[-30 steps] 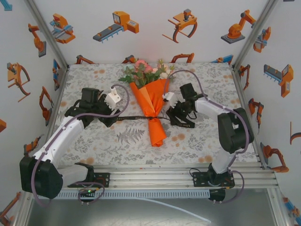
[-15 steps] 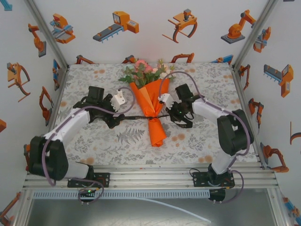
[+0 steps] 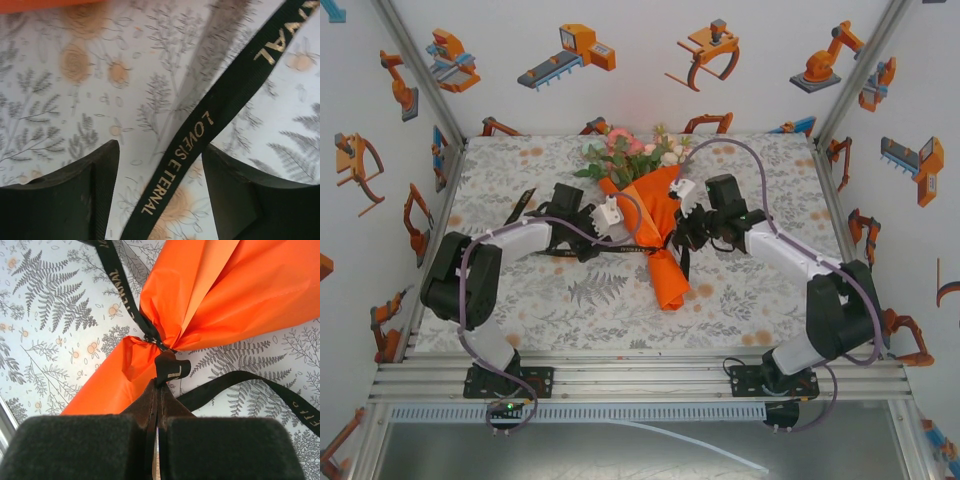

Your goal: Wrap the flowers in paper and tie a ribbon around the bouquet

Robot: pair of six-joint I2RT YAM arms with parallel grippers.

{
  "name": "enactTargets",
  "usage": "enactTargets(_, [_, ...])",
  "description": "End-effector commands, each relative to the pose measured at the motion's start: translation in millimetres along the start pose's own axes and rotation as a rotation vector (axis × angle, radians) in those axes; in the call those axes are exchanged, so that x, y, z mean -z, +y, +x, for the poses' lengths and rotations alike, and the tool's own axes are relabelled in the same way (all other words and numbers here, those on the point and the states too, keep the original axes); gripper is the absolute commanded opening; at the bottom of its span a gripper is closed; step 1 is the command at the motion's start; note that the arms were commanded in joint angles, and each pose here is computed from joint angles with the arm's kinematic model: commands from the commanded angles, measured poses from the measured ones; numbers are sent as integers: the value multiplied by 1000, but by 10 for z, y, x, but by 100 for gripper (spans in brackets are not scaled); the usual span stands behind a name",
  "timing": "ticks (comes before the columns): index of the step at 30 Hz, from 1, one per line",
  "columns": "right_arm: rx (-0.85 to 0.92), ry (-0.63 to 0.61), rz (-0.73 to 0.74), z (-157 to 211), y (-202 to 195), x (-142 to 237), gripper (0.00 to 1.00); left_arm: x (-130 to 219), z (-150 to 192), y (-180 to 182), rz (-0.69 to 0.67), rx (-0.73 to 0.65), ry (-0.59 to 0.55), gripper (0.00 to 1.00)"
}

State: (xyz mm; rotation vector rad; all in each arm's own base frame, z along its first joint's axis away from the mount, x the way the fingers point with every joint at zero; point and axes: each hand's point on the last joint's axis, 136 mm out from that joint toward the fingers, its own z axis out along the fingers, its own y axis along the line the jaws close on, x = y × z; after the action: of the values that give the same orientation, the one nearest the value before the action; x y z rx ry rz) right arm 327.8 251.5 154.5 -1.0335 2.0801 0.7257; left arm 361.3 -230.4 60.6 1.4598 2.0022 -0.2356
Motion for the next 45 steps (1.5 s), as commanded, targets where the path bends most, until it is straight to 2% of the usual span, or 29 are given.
enactTargets(1, [18, -108, -4, -289, 86, 164, 0, -79, -62, 162, -79, 9, -21, 62])
enactTargets(6, [-2, -132, 13, -334, 71, 198, 0, -125, -62, 246, -127, 29, 3, 66])
enactTargets(9, [-11, -146, 27, -354, 51, 201, 0, -119, -210, 99, -62, 12, -10, 77])
enactTargets(12, [-17, -151, 42, -359, 19, 198, 0, -183, -292, -3, -32, 6, 2, 79])
enactTargets(15, [-20, -155, 53, -361, 6, 214, 0, -288, -250, -52, -32, -30, 54, 69])
enactTargets(17, [-21, -159, 64, -359, -2, 229, 0, -313, -240, -65, -28, -35, 68, 52])
enactTargets(21, [-42, -167, 107, -331, -47, 268, 0, -232, -324, -49, -33, -4, 26, 1])
enactTargets(24, [-71, -194, 131, -346, -70, 318, 0, 5, -527, 101, -87, 94, -75, 0])
enactTargets(27, [-143, -237, 121, -378, -47, 340, 0, 389, -695, 380, -173, 241, -196, 0])
enactTargets(31, [-171, -280, 49, -400, 195, 299, 0, 927, -813, 600, -211, 445, -402, 0])
enactTargets(35, [-127, -252, -41, -329, 573, 115, 0, 1338, -968, 452, -176, 474, -551, 0])
enactTargets(38, [-125, -248, -119, -334, 772, -21, 0, 1480, -1024, 300, -128, 487, -630, 0])
enactTargets(40, [-155, -248, -137, -368, 774, -103, 0, 1485, -994, 216, -106, 511, -649, 0])
enactTargets(45, [-232, -252, -66, -576, 572, -209, 0, 1524, -973, -33, -76, 554, -714, 0])
